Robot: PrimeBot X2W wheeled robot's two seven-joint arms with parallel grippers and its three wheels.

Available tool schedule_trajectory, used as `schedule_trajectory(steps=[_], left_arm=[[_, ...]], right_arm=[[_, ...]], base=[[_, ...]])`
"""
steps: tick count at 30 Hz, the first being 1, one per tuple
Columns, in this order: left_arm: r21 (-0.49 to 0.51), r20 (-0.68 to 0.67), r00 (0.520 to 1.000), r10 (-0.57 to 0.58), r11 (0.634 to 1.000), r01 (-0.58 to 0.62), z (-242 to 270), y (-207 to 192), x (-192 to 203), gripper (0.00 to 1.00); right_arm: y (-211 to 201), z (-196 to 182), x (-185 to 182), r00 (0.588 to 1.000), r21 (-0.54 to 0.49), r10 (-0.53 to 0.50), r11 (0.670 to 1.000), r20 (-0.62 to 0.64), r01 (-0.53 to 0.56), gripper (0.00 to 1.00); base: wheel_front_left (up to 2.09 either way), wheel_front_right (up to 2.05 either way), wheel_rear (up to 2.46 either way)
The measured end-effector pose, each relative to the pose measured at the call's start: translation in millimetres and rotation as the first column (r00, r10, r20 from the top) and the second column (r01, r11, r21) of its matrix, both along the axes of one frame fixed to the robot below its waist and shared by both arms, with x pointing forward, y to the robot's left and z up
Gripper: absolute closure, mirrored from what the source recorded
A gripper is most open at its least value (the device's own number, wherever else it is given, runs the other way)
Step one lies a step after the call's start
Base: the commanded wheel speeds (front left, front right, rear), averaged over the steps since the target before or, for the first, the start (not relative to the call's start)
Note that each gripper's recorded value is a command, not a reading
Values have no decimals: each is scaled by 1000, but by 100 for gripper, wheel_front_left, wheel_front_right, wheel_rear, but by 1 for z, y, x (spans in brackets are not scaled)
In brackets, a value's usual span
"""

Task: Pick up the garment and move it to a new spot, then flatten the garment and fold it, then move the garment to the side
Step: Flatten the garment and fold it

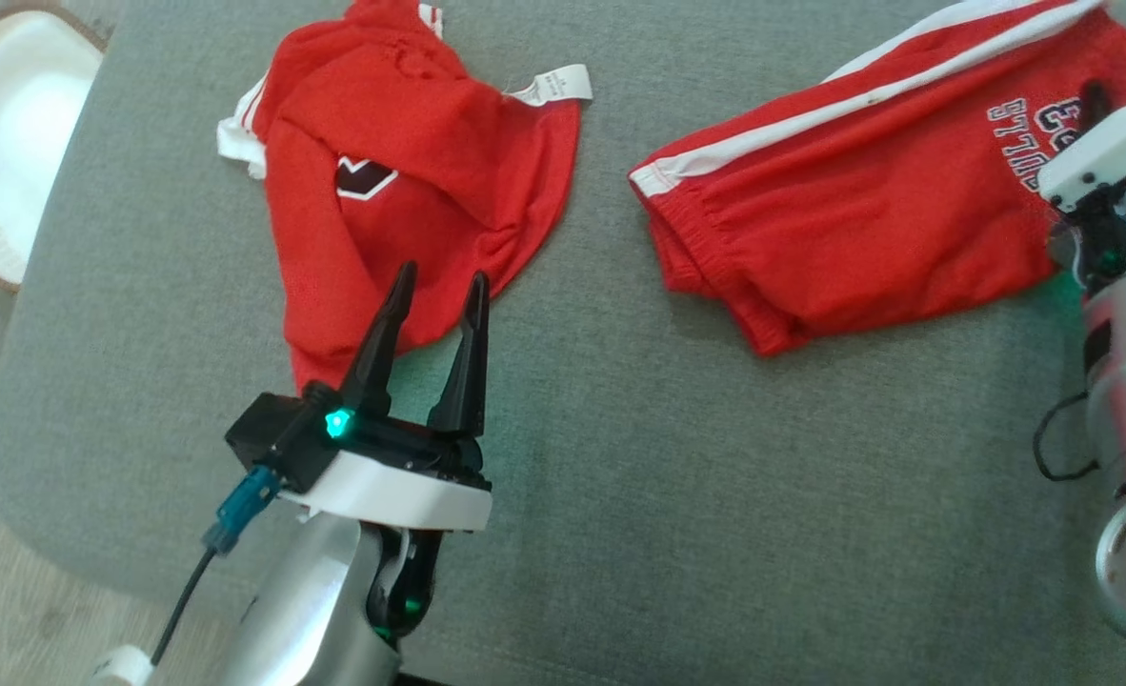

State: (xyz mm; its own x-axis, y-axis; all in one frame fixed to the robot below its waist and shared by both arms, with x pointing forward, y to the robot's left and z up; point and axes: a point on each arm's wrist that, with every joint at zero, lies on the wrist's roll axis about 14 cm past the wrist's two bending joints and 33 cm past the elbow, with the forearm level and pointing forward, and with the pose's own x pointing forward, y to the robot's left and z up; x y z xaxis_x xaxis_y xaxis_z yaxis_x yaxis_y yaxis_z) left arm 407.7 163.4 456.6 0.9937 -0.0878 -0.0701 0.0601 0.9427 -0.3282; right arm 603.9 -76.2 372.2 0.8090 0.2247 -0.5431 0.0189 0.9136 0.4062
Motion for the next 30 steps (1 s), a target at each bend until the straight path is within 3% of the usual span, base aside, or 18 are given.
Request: schedule_trajectory(steps=[11,30], left_arm=[[-19,69,996,-60,998,61,20,-22,9,0],[-12,149,970,-194,980,198,46,-72,-15,0]], right_arm=[[-55,47,-8,970,93,-185,981,158,172,100],[-150,54,-128,880,127,-422,906,218,403,100]], base=[[0,0,0],[0,0,0]])
